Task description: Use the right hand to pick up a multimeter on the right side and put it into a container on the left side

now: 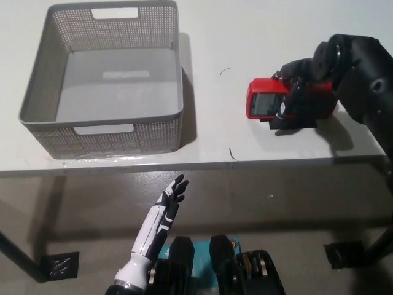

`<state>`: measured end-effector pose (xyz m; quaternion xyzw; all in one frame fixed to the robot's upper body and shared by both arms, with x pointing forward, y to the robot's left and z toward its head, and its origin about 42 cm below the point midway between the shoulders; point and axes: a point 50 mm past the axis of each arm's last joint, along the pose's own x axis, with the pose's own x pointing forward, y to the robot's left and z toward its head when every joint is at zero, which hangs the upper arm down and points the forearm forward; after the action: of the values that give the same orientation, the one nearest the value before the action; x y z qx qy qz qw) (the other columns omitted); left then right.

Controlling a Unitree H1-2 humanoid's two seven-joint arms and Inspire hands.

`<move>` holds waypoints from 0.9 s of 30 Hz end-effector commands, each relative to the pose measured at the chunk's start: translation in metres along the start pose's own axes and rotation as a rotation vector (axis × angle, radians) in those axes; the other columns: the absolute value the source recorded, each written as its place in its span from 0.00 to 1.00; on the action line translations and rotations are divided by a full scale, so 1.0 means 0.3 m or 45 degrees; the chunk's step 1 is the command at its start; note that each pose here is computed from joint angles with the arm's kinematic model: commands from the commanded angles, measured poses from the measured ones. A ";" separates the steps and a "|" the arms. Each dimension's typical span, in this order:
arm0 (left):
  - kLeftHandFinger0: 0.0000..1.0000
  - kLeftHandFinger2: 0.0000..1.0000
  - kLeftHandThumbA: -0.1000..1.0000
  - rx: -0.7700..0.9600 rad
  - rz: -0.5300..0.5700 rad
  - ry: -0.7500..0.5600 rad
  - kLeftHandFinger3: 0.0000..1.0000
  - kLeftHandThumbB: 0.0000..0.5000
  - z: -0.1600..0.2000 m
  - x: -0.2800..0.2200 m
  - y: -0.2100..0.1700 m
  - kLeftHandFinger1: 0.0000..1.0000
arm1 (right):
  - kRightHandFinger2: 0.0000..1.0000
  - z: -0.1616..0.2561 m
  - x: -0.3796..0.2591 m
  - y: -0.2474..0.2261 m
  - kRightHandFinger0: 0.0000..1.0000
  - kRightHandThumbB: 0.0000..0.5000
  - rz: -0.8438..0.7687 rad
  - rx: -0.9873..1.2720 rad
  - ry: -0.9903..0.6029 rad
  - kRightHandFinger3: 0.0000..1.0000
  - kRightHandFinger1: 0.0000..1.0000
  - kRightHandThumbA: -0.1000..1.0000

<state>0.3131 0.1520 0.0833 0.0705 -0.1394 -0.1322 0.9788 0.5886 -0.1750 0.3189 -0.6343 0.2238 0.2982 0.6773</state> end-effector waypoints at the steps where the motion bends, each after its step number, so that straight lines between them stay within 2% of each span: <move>1: 1.00 1.00 1.00 0.008 -0.012 -0.080 1.00 0.86 0.027 0.009 -0.008 1.00 | 1.00 0.013 0.058 0.090 1.00 0.91 0.078 -0.112 0.070 1.00 1.00 1.00; 3: 1.00 1.00 1.00 -0.005 -0.011 -0.082 1.00 0.87 0.029 0.011 -0.009 1.00 | 1.00 -0.002 0.076 0.119 1.00 0.89 0.079 -0.130 0.104 1.00 1.00 1.00; 4: 1.00 1.00 1.00 -0.008 -0.012 -0.085 1.00 0.87 0.030 0.014 -0.009 1.00 | 1.00 -0.015 0.088 0.135 1.00 0.94 0.037 -0.114 0.135 1.00 1.00 0.99; 5: 1.00 1.00 1.00 -0.009 -0.012 -0.085 1.00 0.88 0.031 0.014 -0.008 1.00 | 1.00 -0.032 0.099 0.148 1.00 0.99 -0.021 -0.087 0.152 1.00 1.00 0.89; 6: 1.00 1.00 1.00 -0.007 -0.011 -0.088 1.00 0.87 0.032 0.015 -0.006 1.00 | 1.00 -0.043 0.106 0.157 1.00 1.00 -0.074 -0.084 0.170 1.00 1.00 0.86; 7: 1.00 1.00 1.00 -0.003 -0.009 -0.092 1.00 0.87 0.034 0.017 0.002 1.00 | 1.00 -0.060 0.122 0.175 1.00 0.96 -0.209 -0.050 0.168 1.00 1.00 0.71; 8: 1.00 1.00 1.00 -0.002 -0.009 -0.094 1.00 0.87 0.035 0.018 0.005 1.00 | 1.00 -0.066 0.126 0.179 1.00 0.98 -0.249 -0.030 0.162 1.00 1.00 0.66; 9: 1.00 1.00 1.00 -0.002 -0.009 -0.094 1.00 0.88 0.035 0.021 0.009 1.00 | 1.00 -0.077 0.131 0.186 1.00 0.92 -0.358 -0.015 0.145 1.00 1.00 0.51; 10: 1.00 1.00 1.00 0.007 -0.010 -0.096 1.00 0.87 0.035 0.024 0.011 1.00 | 1.00 -0.095 0.137 0.196 0.80 0.75 -0.500 -0.020 0.111 1.00 0.96 0.28; 11: 1.00 1.00 1.00 0.007 -0.010 -0.097 1.00 0.87 0.036 0.026 0.011 1.00 | 1.00 -0.098 0.136 0.196 0.74 0.75 -0.518 -0.020 0.108 1.00 0.91 0.26; 12: 1.00 1.00 1.00 0.005 -0.011 -0.102 1.00 0.87 0.038 0.030 0.013 1.00 | 0.64 -0.119 0.142 0.216 0.42 0.61 -0.671 -0.116 0.089 0.75 0.51 0.03; 14: 1.00 1.00 1.00 -0.004 -0.008 -0.104 1.00 0.88 0.039 0.036 0.017 1.00 | 0.30 -0.132 0.145 0.229 0.20 0.50 -0.720 -0.035 0.047 0.46 0.23 0.00; 15: 1.00 1.00 1.00 -0.004 -0.007 -0.102 1.00 0.90 0.037 0.035 0.019 1.00 | 0.27 -0.135 0.146 0.231 0.08 0.48 -0.710 0.010 0.038 0.43 0.14 0.00; 16: 1.00 1.00 1.00 -0.008 -0.007 -0.097 1.00 0.91 0.034 0.032 0.018 1.00 | 0.22 -0.138 0.147 0.235 0.01 0.47 -0.697 0.057 0.029 0.40 0.08 0.00; 17: 1.00 1.00 1.00 -0.009 -0.007 -0.093 1.00 0.90 0.032 0.030 0.017 1.00 | 0.19 -0.144 0.148 0.237 0.00 0.47 -0.691 0.094 0.023 0.37 0.06 0.00; 18: 1.00 1.00 1.00 -0.011 -0.008 -0.089 1.00 0.91 0.030 0.027 0.014 1.00 | 0.09 -0.149 0.149 0.241 0.00 0.45 -0.691 0.123 0.018 0.27 0.01 0.00; 20: 1.00 1.00 1.00 -0.013 -0.010 -0.082 1.00 0.91 0.026 0.016 0.008 1.00 | 0.05 -0.156 0.151 0.249 0.00 0.42 -0.692 0.181 0.007 0.23 0.00 0.00; 21: 1.00 1.00 1.00 -0.009 -0.009 -0.080 1.00 0.90 0.025 0.016 0.008 1.00 | 0.07 -0.159 0.148 0.242 0.00 0.37 -0.712 0.191 0.005 0.26 0.00 0.00; 23: 1.00 1.00 1.00 -0.007 0.000 -0.076 1.00 0.89 0.023 0.014 0.010 1.00 | 0.11 -0.156 0.142 0.231 0.00 0.33 -0.745 0.211 -0.016 0.28 0.09 0.00; 24: 1.00 1.00 1.00 -0.006 0.005 -0.074 1.00 0.89 0.022 0.009 0.012 1.00 | 0.25 -0.149 0.137 0.220 0.00 0.35 -0.773 0.223 -0.036 0.32 0.22 0.00; 25: 1.00 1.00 1.00 -0.008 0.008 -0.072 1.00 0.89 0.021 0.006 0.014 1.00 | 0.38 -0.142 0.134 0.212 0.00 0.34 -0.791 0.231 -0.048 0.36 0.29 0.00; 26: 1.00 1.00 1.00 -0.015 0.013 -0.070 1.00 0.87 0.020 0.004 0.013 1.00 | 0.65 -0.140 0.123 0.190 0.00 0.34 -0.822 0.271 -0.072 0.47 0.39 0.00; 27: 1.00 1.00 1.00 -0.019 0.014 -0.065 1.00 0.86 0.017 0.002 0.011 1.00 | 0.81 -0.140 0.107 0.160 0.00 0.32 -0.863 0.333 -0.105 0.65 0.46 0.00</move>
<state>0.3126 0.1536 0.0823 0.0716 -0.1365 -0.1323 0.9792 0.5819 -0.1899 0.2549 -0.6364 0.0792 0.1453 0.7534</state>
